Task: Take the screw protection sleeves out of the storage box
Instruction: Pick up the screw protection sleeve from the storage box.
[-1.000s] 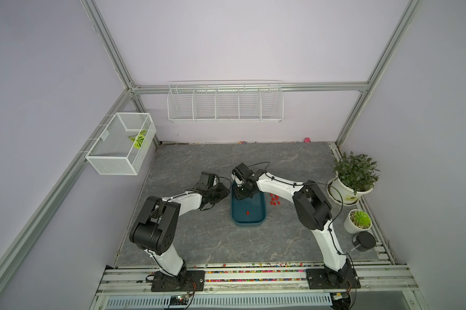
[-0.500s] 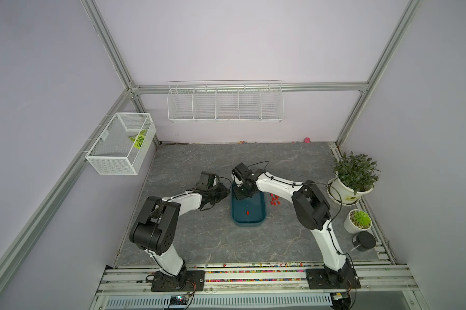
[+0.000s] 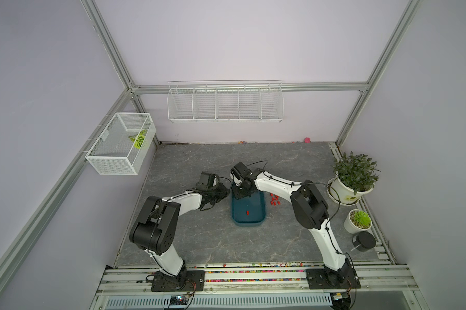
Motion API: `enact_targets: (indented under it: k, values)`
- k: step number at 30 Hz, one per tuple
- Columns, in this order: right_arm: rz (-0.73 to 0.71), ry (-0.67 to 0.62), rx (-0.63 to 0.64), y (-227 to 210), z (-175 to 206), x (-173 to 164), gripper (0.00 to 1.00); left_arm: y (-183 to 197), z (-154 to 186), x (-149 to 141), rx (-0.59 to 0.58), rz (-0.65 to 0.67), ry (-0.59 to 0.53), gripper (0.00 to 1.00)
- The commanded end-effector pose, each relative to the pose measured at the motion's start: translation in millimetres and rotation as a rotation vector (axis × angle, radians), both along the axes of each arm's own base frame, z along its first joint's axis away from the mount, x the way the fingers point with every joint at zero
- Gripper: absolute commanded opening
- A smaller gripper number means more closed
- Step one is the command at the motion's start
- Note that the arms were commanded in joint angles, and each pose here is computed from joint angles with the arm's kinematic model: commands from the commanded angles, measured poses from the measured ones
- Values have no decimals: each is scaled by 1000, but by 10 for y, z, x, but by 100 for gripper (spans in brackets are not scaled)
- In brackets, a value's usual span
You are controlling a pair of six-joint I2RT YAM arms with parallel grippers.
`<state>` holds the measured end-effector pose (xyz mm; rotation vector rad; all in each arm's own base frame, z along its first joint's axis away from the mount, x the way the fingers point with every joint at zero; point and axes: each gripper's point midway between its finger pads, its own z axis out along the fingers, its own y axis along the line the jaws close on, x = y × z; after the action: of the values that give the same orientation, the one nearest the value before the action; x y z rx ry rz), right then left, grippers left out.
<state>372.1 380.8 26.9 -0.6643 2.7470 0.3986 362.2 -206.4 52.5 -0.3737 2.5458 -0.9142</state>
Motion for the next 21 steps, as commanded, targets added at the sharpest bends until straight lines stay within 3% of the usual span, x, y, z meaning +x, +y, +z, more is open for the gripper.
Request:
enact_targets:
  k: [1,9,21]
  values:
    - [8,4,-32,-40,-74,-45,12,-47,45,35,-1,-20,-14,32]
    - [2,-23,-16,-57,65,-23,10,-48,41,45,1,-21,-13,32]
    - [-35,-107,24,-381,640,-44,12,-50,46,55,1,-20,-15,32]
